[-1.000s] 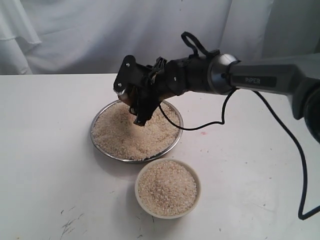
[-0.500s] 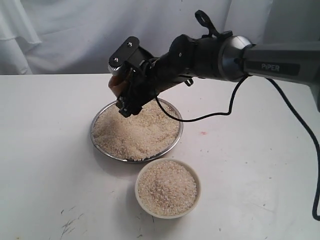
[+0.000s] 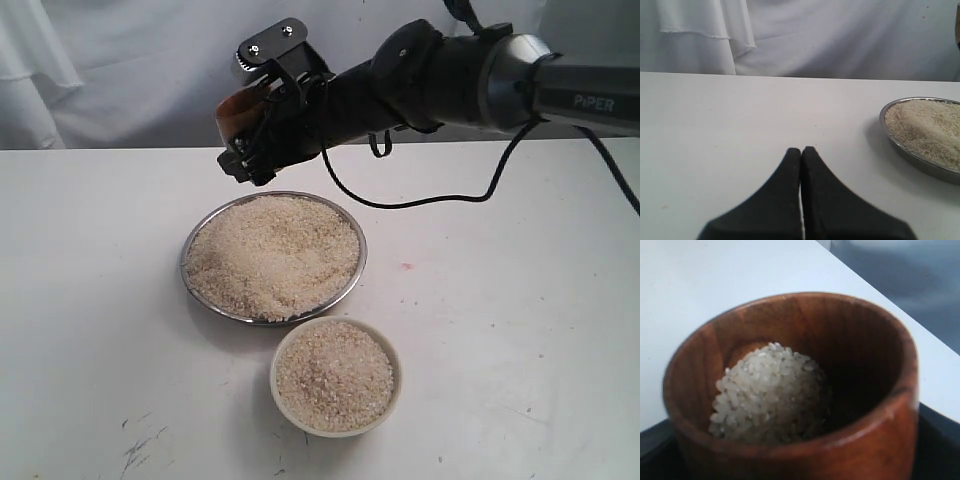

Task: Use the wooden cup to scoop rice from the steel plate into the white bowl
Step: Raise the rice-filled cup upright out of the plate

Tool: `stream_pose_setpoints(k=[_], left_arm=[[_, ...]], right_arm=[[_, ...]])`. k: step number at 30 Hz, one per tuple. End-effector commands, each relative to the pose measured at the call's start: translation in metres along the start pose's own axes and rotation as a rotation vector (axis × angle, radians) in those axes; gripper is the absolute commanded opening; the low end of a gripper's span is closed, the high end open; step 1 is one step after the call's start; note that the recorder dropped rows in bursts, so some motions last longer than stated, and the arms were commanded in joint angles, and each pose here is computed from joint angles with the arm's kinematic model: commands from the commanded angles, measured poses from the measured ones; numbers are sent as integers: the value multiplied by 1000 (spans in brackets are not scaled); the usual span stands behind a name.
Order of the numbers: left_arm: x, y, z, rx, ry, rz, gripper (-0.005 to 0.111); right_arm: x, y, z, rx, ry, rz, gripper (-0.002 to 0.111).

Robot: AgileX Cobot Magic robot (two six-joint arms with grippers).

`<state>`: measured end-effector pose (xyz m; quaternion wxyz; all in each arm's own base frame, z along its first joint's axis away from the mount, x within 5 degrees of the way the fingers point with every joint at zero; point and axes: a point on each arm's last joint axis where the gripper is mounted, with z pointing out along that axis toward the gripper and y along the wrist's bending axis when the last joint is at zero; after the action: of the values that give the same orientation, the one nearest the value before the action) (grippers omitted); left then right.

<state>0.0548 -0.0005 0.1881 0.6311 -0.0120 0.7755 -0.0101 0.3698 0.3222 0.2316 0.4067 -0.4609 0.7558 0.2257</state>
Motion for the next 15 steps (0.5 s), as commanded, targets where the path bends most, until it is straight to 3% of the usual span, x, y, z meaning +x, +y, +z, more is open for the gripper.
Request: stream_pose_setpoints(k=[1,15], left_arm=[[1,0,0,2,-7,-4,0],[1,0,0,2,-7,-4,0]], right_arm=[[8,-6,8,-33,-33,14,0],[25,-7,26,-58,-7,15,0]])
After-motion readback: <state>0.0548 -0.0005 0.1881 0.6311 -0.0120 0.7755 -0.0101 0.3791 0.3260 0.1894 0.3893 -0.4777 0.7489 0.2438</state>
